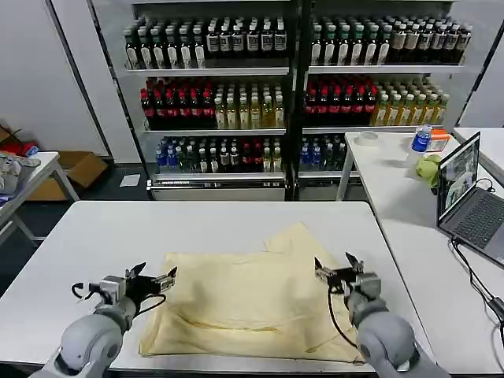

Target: Fold and organize the clothes.

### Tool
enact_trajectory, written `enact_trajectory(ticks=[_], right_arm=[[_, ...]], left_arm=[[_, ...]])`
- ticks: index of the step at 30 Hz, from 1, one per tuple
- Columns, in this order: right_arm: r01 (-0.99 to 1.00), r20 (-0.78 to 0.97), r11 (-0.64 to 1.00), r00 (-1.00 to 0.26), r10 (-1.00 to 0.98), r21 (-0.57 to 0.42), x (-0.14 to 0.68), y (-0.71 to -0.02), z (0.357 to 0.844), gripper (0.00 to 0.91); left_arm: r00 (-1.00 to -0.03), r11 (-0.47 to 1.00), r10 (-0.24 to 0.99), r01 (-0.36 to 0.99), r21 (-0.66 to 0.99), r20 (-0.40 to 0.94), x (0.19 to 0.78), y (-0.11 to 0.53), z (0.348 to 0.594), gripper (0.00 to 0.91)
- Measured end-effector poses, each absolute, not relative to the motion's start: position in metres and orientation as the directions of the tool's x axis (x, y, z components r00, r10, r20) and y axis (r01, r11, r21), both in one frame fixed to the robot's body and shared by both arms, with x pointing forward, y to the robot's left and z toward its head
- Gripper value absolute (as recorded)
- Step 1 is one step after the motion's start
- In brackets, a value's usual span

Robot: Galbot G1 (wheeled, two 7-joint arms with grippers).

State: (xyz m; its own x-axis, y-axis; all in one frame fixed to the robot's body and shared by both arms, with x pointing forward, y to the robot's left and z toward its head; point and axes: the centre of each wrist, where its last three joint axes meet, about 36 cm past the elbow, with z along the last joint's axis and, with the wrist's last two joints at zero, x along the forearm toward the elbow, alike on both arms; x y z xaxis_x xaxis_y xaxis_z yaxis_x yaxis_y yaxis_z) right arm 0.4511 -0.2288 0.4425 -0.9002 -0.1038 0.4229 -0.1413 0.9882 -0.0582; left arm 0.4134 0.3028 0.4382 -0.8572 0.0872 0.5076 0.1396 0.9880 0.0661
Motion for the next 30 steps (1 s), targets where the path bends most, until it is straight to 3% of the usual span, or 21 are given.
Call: enact_trajectory(ticks=[16,30], right_arm=[[-0.148,0.501,0.988,-0.859,-0.106,-0.045,0.549,-0.21,0.425,0.907],[-0.142,0.539,0.99,-0.835,-0.108,-0.021,0.6,-0.191,0.42,0.907]], left_arm=[[-0.835,0.986,0.09,0.15,0.067,0.543,0.477,0.294,0.418,0.907],[-0.817,0.987,0.07,0.139,0.078,0.572,0.496,0.296,0.404,0.907]])
